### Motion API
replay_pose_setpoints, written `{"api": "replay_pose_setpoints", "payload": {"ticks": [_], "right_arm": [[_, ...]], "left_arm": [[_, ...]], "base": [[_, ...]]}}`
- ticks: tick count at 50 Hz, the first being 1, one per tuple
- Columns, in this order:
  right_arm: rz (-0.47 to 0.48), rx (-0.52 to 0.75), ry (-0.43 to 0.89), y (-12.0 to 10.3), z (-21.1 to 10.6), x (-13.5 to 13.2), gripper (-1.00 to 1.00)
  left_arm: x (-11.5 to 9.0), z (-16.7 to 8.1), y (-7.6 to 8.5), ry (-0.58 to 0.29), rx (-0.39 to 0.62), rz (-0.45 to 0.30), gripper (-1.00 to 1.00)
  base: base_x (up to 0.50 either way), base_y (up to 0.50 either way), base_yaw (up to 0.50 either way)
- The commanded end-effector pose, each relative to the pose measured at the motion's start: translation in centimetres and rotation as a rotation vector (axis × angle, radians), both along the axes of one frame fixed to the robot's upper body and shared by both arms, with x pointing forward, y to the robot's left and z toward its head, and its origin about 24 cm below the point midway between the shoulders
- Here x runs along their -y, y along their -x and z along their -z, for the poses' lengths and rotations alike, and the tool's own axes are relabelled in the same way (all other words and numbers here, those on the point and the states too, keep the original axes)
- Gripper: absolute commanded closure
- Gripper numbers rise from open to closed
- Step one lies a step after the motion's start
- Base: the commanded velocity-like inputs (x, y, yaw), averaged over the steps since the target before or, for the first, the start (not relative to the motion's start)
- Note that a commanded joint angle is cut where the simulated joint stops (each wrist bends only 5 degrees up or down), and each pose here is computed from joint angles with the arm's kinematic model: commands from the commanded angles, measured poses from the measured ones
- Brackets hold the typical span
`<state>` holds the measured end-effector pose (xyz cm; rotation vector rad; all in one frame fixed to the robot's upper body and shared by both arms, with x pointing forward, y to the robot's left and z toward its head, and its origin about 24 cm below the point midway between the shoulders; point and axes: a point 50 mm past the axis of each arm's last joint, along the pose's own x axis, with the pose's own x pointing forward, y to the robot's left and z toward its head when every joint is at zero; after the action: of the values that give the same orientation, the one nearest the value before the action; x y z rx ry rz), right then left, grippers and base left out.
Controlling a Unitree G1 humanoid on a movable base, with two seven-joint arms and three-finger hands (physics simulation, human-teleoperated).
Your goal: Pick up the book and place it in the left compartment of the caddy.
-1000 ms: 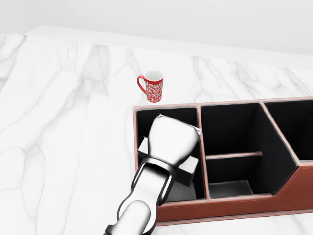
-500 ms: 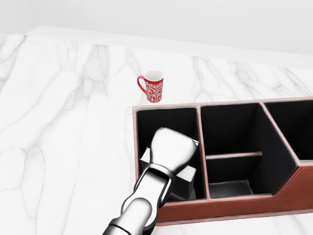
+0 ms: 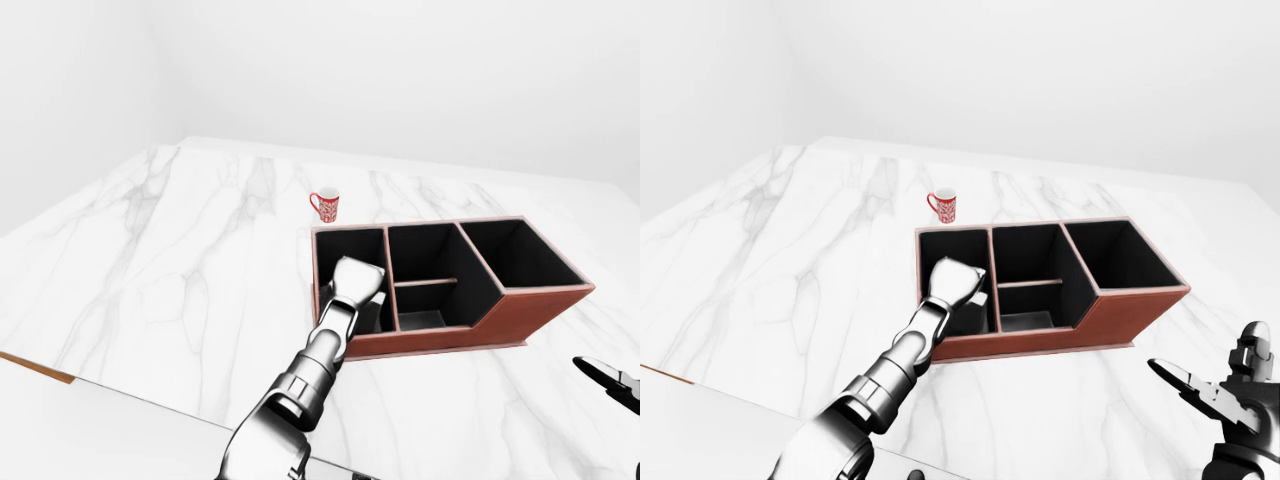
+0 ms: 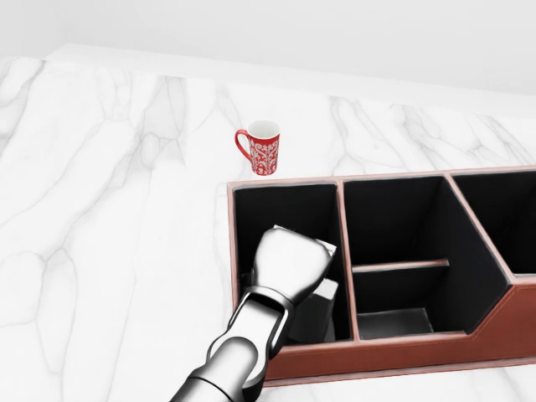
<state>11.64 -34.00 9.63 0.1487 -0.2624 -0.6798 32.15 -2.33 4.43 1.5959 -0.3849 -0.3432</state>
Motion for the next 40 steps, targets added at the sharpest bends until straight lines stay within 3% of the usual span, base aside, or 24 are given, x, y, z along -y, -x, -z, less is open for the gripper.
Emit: {"api": "replay_pose_setpoints", "payload": {"ticks": [1, 6, 8, 9, 12, 21, 24, 30, 32, 40], "right_arm": [[0.002, 0.003, 0.008, 0.1, -0.2, -0.1, -1.00], [0.001, -0.006, 0.001, 0.0, 0.1, 0.0, -1.00], [0.003, -0.003, 0.003, 0.0, 0.0, 0.0, -1.00], [0.003, -0.002, 0.003, 0.1, 0.0, 0.0, -1.00], [0.001, -0.007, 0.001, 0.0, 0.1, 0.0, -1.00], [0.001, -0.009, -0.001, 0.0, 0.2, 0.0, -1.00], [0.000, -0.015, -0.005, -0.1, 0.3, 0.0, -1.00], [0.001, -0.014, -0.005, -0.1, 0.3, 0.0, -1.00], [0.002, -0.013, -0.004, -0.1, 0.3, 0.0, -1.00], [0.005, -0.010, -0.002, -0.1, 0.2, 0.0, -1.00]], "left_arm": [[0.1, -0.7, 0.2, 0.025, 0.043, 0.007, 0.14], [0.1, -2.1, 0.9, 0.026, 0.091, 0.007, -0.13], [0.0, -3.6, 1.6, 0.010, 0.127, 0.004, -0.46], [-0.1, -3.7, 1.6, 0.010, 0.129, -0.001, -0.46], [-0.5, -6.3, 2.7, -0.027, 0.193, -0.025, -0.80], [-2.8, -12.9, 6.5, -0.008, 0.327, -0.160, -0.95], [-3.1, -15.3, 8.1, -0.024, 0.379, -0.142, -1.00], [-3.2, -16.1, 8.8, -0.046, 0.398, -0.129, -1.00], [-3.6, -17.4, 9.7, -0.053, 0.428, -0.128, -1.00], [-4.3, -18.1, 10.0, -0.021, 0.437, -0.152, -1.00]], "base": [[0.00, 0.00, 0.00], [0.00, 0.00, 0.00], [0.00, 0.00, 0.00], [0.00, 0.00, 0.00], [0.00, 0.00, 0.00], [0.00, 0.00, 0.00], [0.00, 0.00, 0.00], [0.00, 0.00, 0.00], [0.00, 0.00, 0.00], [0.00, 0.00, 0.00]]}}
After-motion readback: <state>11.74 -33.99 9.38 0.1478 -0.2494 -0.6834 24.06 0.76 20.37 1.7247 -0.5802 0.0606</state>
